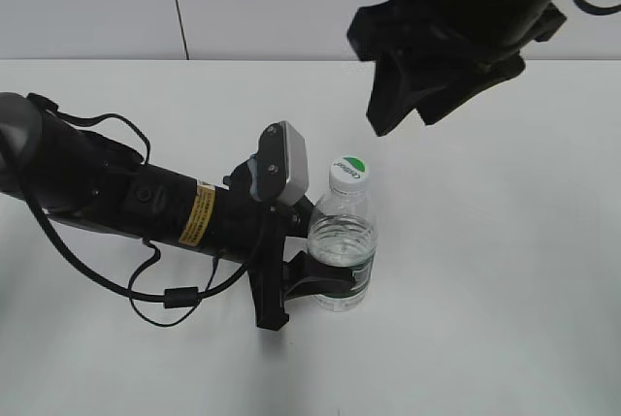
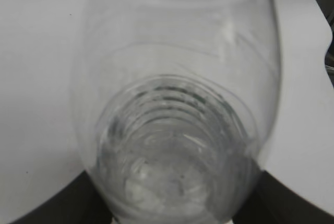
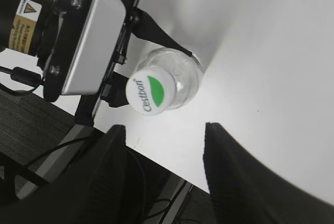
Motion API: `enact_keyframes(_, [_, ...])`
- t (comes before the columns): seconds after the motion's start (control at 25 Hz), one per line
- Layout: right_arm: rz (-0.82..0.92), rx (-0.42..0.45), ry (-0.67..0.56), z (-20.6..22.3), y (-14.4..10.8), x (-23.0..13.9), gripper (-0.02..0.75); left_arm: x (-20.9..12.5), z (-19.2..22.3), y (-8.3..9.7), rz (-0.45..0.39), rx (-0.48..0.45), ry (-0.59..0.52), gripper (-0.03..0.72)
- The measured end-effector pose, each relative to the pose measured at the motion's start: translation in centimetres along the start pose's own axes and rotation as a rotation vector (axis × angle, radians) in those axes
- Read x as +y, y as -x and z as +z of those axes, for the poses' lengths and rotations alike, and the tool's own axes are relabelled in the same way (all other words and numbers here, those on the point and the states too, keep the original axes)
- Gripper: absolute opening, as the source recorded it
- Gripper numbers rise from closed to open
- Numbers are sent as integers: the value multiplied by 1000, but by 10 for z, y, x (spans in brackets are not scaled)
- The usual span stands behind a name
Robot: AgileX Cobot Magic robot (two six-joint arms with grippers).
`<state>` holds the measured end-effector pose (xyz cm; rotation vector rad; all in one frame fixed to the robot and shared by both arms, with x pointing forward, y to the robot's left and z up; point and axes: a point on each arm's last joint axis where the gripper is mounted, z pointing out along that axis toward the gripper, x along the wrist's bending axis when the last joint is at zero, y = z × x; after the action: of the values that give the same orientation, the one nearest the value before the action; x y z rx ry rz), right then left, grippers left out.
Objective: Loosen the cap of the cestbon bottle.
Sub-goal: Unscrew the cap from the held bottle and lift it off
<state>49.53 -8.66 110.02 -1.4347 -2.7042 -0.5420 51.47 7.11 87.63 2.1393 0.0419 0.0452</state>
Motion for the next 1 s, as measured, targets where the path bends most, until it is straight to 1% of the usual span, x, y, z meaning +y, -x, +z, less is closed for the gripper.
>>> enact_keyframes(0.2, [-45, -3, -30, 14, -15, 5, 372, 0, 0, 0, 0, 1, -1, 372])
enact_keyframes(0.52, [-47, -7, -73, 30, -19, 8, 372, 0, 0, 0, 0, 1, 0, 372])
enact_keyframes(1.0, [93, -8, -75, 31, -20, 8, 372, 0, 0, 0, 0, 2, 0, 372])
